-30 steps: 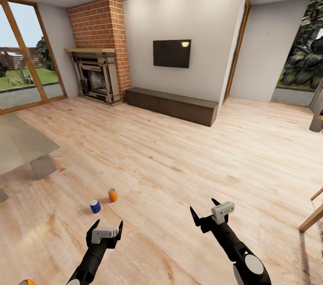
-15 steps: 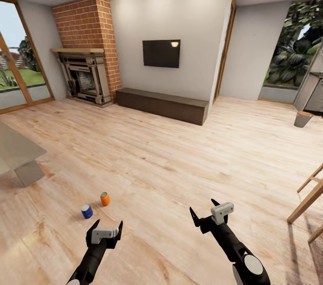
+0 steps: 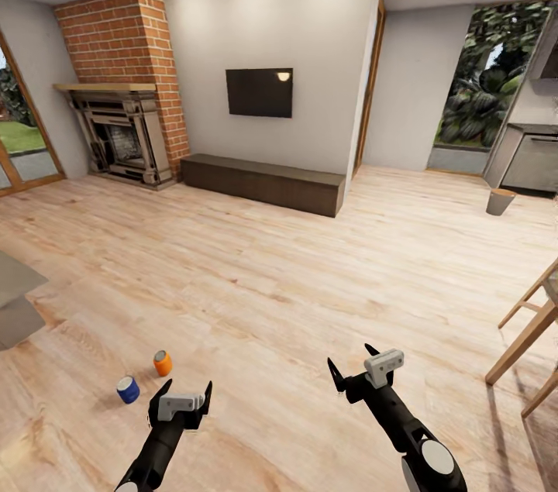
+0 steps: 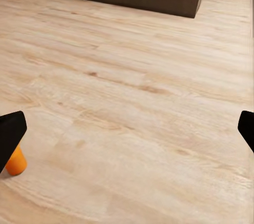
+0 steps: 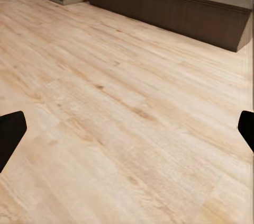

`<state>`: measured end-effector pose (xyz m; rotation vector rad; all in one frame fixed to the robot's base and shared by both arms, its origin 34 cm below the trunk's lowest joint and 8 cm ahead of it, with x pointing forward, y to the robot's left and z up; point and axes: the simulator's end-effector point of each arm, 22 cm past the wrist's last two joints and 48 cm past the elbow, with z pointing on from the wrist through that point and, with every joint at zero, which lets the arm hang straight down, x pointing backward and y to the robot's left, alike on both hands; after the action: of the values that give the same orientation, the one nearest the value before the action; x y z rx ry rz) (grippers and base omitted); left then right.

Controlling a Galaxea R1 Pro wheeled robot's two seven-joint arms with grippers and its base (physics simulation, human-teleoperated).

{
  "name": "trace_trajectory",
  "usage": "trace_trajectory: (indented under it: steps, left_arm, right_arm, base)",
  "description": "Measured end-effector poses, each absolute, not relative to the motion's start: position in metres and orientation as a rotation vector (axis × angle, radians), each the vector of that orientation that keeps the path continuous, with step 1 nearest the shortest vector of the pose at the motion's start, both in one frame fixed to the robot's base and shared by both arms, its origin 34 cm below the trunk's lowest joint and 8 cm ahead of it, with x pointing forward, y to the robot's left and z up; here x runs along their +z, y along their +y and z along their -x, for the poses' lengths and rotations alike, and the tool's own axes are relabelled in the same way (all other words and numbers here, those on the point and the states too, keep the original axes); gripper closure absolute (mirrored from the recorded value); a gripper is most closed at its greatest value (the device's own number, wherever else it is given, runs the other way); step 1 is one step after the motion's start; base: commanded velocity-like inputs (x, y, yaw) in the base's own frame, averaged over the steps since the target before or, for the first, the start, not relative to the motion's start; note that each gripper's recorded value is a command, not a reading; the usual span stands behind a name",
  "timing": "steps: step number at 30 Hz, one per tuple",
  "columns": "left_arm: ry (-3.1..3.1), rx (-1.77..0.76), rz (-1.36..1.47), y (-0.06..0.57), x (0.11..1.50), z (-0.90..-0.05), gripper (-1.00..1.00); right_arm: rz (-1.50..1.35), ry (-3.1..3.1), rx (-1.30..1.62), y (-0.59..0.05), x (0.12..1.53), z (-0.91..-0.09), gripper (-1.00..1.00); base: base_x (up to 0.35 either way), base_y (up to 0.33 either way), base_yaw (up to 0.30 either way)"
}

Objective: Put the three can of soda from the living room inside the tash can in the kitchen.

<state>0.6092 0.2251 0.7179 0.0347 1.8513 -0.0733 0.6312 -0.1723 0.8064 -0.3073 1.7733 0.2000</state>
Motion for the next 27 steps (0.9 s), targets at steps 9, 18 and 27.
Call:
trace_trajectory:
  steps: [9, 18, 27]
  left_arm:
    - [1.851, -0.073, -0.035, 0.2251, 0.7179, -0.6092, -1.00]
    - [1.851, -0.073, -0.035, 0.2251, 0.7179, -0.6092, -1.00]
    - [1.851, -0.073, -0.036, 0.2250, 0.7179, -0.6092, -1.00]
  right_arm:
    - [0.324, 1.772, 0.214, -0.1638, 0.8059, -0.6294, -1.00]
    - [0.327, 1.772, 0.217, -0.1621, 0.8058, -0.6290, -1.00]
    - [0.327, 1.772, 0.217, -0.1620, 0.8057, -0.6289, -1.00]
  base:
    - [0.319, 0.085, -0.129]
    - [0.323, 0.072, -0.113]
    - [0.323, 0.016, -0.097]
